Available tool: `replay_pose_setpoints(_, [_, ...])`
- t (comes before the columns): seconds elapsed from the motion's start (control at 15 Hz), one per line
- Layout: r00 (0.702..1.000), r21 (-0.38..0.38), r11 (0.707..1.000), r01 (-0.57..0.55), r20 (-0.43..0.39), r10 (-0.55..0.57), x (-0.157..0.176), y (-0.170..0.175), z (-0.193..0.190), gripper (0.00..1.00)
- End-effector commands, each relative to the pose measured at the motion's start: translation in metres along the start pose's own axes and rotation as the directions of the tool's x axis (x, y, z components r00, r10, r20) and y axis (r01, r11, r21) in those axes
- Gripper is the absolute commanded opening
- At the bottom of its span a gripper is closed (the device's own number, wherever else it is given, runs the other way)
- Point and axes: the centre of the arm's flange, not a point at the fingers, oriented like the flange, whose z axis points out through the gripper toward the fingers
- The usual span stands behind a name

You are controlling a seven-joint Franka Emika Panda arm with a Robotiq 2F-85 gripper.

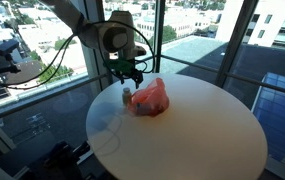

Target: Put the white bottle in the plastic bag, remove the blue container from the plastic bag and put it on the table

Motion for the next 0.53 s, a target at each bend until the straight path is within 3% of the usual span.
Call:
replay_pose_setpoints(0.0, [0.999, 0.001, 1.0, -0.01, 0.048, 0.01, 0.017, -0.001, 0.005, 1.0])
replay_pose_setpoints(0.47, [0.996, 0.0, 0.999, 0.044, 0.075, -0.044, 0.036, -0.018, 0.034, 1.0])
